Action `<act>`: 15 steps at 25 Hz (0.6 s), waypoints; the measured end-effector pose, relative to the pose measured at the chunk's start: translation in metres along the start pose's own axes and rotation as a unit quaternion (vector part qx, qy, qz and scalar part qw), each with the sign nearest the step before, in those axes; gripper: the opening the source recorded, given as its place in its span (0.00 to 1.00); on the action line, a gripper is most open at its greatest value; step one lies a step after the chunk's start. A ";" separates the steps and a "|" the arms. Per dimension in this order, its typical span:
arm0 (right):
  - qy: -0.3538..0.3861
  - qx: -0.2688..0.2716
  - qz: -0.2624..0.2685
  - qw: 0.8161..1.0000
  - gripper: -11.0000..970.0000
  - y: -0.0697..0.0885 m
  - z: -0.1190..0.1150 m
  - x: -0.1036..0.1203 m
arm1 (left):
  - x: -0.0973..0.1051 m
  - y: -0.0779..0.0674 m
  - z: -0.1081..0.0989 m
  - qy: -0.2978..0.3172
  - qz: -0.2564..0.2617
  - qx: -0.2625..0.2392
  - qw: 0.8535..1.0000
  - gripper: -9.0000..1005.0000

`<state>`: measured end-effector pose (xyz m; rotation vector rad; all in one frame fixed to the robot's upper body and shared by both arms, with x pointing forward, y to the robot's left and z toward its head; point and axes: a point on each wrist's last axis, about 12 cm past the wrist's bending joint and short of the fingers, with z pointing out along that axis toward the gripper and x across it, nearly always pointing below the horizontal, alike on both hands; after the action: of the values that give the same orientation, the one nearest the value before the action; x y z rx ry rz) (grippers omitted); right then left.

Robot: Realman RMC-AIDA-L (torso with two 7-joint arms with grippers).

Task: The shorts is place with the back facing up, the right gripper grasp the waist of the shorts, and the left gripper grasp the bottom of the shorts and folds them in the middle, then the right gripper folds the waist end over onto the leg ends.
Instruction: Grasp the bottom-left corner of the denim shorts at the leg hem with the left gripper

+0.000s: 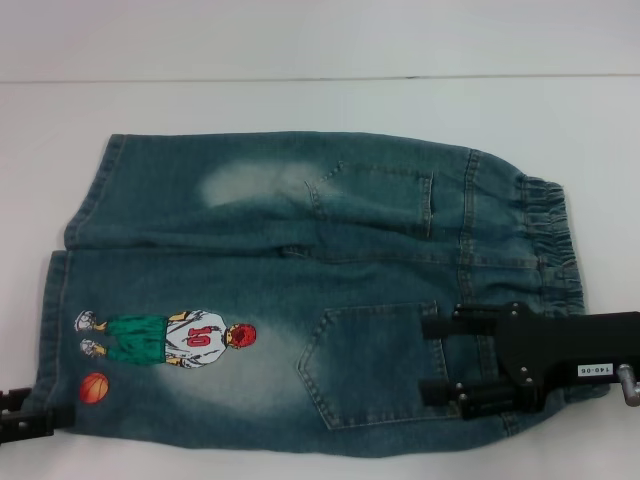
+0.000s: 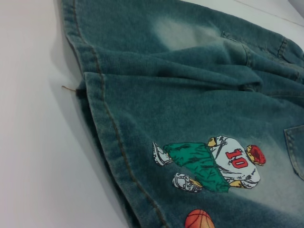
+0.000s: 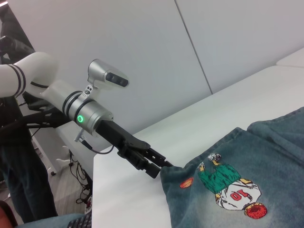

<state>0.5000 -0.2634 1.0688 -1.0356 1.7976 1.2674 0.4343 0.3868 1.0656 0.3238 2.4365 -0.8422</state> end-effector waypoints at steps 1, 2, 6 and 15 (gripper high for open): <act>0.000 0.000 0.000 1.000 0.94 0.000 0.000 0.000 | 0.000 0.000 0.000 0.000 -0.002 0.002 1.000 0.88; 0.000 0.000 0.000 1.000 0.94 0.000 0.000 0.000 | 0.000 -0.001 0.000 0.001 -0.006 0.003 1.000 0.88; 0.001 0.000 0.000 1.000 0.94 0.000 0.000 0.000 | -0.002 -0.001 -0.002 0.009 -0.030 0.007 0.999 0.88; 0.001 0.000 0.000 1.000 0.94 0.000 0.000 0.000 | -0.008 0.001 -0.003 0.026 -0.056 -0.002 0.998 0.88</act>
<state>0.4999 -0.2633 1.0688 -1.0367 1.7984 1.2680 0.4399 0.3887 1.0716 0.2121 2.5229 -0.8864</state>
